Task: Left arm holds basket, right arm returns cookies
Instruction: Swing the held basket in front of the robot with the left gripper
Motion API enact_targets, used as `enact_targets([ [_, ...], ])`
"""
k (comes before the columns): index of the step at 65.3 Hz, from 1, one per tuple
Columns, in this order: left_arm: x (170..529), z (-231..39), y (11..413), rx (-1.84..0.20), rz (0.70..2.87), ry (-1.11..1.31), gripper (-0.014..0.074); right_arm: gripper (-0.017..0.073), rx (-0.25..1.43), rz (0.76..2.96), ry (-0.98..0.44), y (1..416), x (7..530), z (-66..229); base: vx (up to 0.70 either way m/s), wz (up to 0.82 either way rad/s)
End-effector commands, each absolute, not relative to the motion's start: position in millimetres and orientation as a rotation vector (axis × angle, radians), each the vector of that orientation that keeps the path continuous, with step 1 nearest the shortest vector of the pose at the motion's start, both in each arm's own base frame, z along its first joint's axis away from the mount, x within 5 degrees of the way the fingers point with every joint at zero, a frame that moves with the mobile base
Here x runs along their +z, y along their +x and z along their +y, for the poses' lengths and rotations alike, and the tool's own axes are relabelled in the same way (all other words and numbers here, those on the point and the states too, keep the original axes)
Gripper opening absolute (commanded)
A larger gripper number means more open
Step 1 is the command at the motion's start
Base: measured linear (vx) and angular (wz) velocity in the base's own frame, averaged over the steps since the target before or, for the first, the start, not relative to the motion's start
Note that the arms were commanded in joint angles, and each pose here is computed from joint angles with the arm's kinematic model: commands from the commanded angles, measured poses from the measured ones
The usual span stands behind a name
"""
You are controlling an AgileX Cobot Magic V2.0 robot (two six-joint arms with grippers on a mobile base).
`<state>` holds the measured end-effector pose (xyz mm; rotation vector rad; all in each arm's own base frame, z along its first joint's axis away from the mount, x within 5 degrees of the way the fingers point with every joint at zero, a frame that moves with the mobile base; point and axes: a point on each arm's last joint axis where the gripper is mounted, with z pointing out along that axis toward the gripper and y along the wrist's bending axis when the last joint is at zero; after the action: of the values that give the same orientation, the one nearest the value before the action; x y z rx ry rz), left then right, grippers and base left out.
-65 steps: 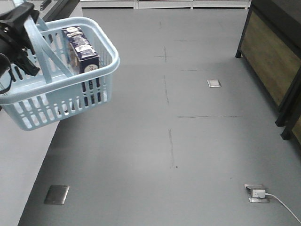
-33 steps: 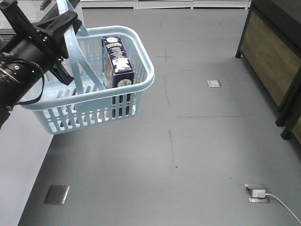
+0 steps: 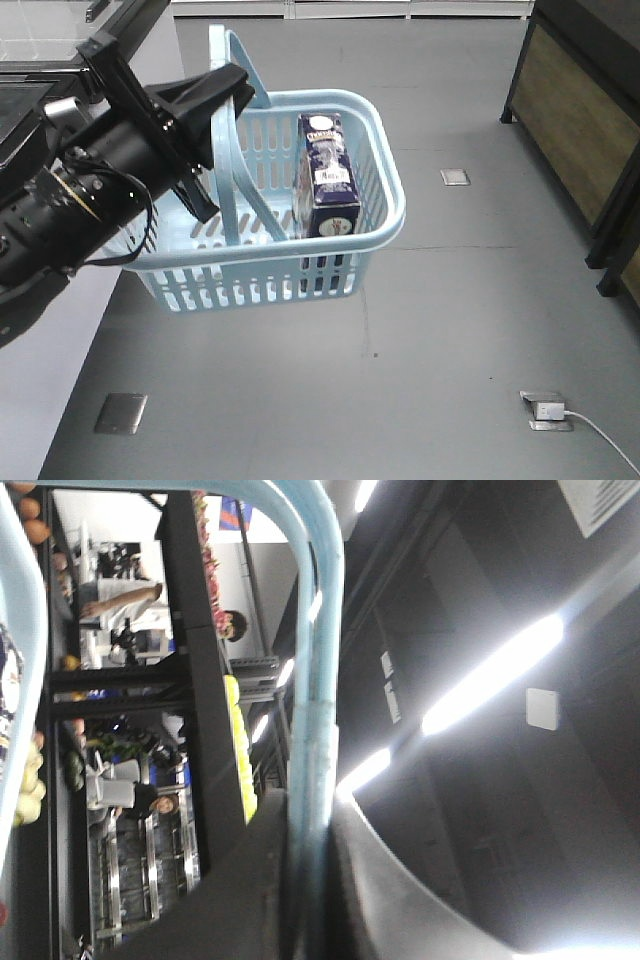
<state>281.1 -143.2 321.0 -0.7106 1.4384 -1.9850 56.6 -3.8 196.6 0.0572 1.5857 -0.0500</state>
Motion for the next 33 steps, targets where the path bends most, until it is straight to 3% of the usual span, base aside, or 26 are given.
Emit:
enact_targets([
  [1, 341.5, -141.1, 261.2, -2.132, 1.273, -0.647, -0.0004, -0.0006, -0.061, 1.52, 0.047, 56.3, 197.5, -3.9, 0.0, 0.0],
  [16, 319.2, -147.1, 232.6, -2.211, 1.285, -0.663, -0.0004, -0.0006, -0.061, 1.52, 0.047, 56.3, 197.5, -3.9, 0.0, 0.0],
  [33, 321.3, -157.3, 210.0, -2.273, 1.303, -0.586, -0.0004, -0.0006, -0.061, 1.52, 0.047, 56.3, 197.5, -3.9, 0.0, 0.0],
])
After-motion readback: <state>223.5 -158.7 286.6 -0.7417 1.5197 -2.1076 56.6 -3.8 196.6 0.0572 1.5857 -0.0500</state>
